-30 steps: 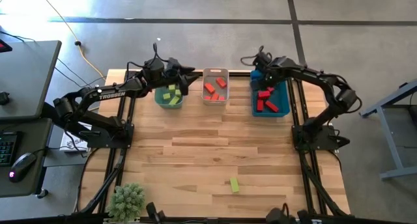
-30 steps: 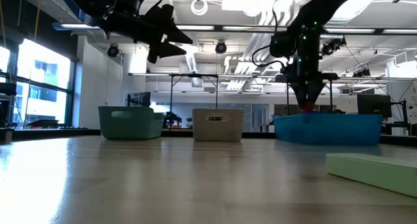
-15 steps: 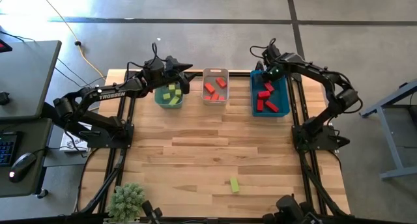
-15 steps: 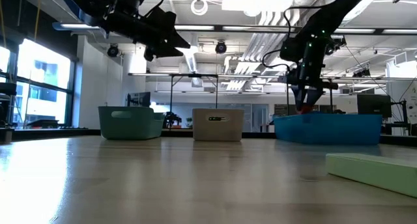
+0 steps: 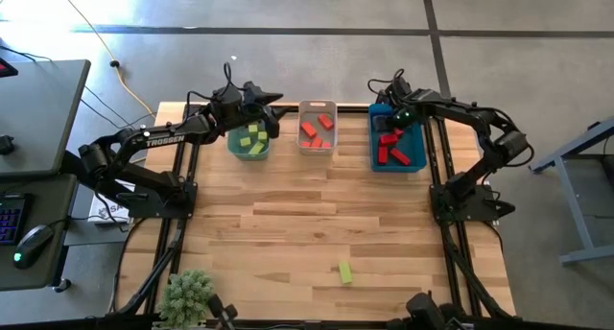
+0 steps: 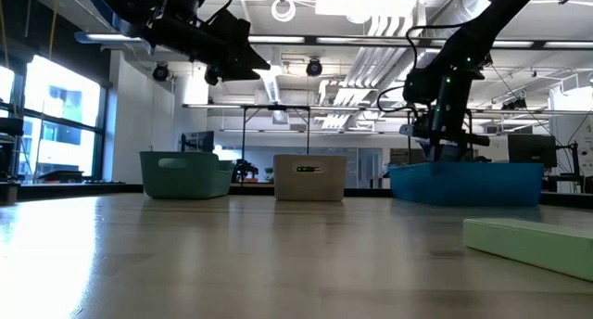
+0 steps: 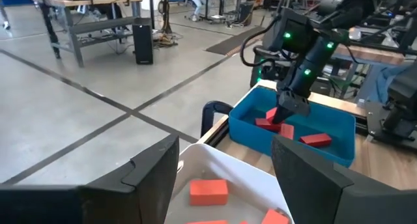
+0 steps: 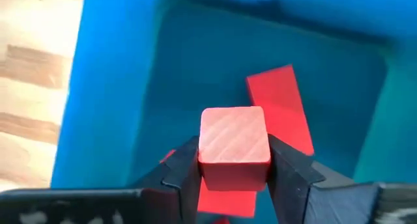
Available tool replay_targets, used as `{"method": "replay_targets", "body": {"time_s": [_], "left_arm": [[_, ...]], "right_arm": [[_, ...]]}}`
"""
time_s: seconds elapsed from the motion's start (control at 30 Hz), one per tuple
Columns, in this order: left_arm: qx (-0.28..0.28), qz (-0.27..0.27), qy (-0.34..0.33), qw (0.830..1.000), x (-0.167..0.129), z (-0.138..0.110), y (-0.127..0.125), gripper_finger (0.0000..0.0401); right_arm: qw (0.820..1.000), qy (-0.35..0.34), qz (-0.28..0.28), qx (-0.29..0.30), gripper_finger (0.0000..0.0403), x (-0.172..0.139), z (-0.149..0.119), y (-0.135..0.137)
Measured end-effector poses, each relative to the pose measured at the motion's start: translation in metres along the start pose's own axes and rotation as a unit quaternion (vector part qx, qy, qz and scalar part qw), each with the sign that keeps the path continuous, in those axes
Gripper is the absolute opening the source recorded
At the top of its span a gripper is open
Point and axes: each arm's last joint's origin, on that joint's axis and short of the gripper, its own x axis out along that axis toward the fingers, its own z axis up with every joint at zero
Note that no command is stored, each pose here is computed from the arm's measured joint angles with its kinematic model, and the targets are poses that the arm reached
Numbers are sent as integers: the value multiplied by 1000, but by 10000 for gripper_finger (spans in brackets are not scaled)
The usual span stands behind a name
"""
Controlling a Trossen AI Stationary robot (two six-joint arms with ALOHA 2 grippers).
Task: Sort & place blocks by color
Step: Put the red block into the blue bin, then put the green block into the green bin
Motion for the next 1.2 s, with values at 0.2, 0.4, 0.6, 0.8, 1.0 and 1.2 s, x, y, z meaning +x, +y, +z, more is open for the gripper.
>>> {"method": "replay_targets", "body": {"time_s": [0.2, 0.4, 0.6, 0.8, 1.0, 1.2], "left_arm": [[-46, 55, 12, 997, -1, -3, 10, 232], [-63, 83, 49, 993, -2, -6, 17, 232], [12, 71, 90, 993, -1, 12, 12, 232], [-2, 81, 124, 989, -2, 19, 11, 232], [-66, 97, 182, 976, -7, 16, 10, 232], [-89, 96, 215, 968, -9, 13, 4, 232]], "right_arm": [[1000, -15, 7, 0, 167, 0, 3, 1], [999, -7, 32, 14, 207, -2, 4, 3], [999, -18, 43, 12, 213, -17, 15, 11], [998, -21, 60, -8, 213, -38, 23, 30], [995, 13, 98, -12, 213, -55, 13, 63], [990, 24, 132, -46, 213, -69, -9, 106]]}}
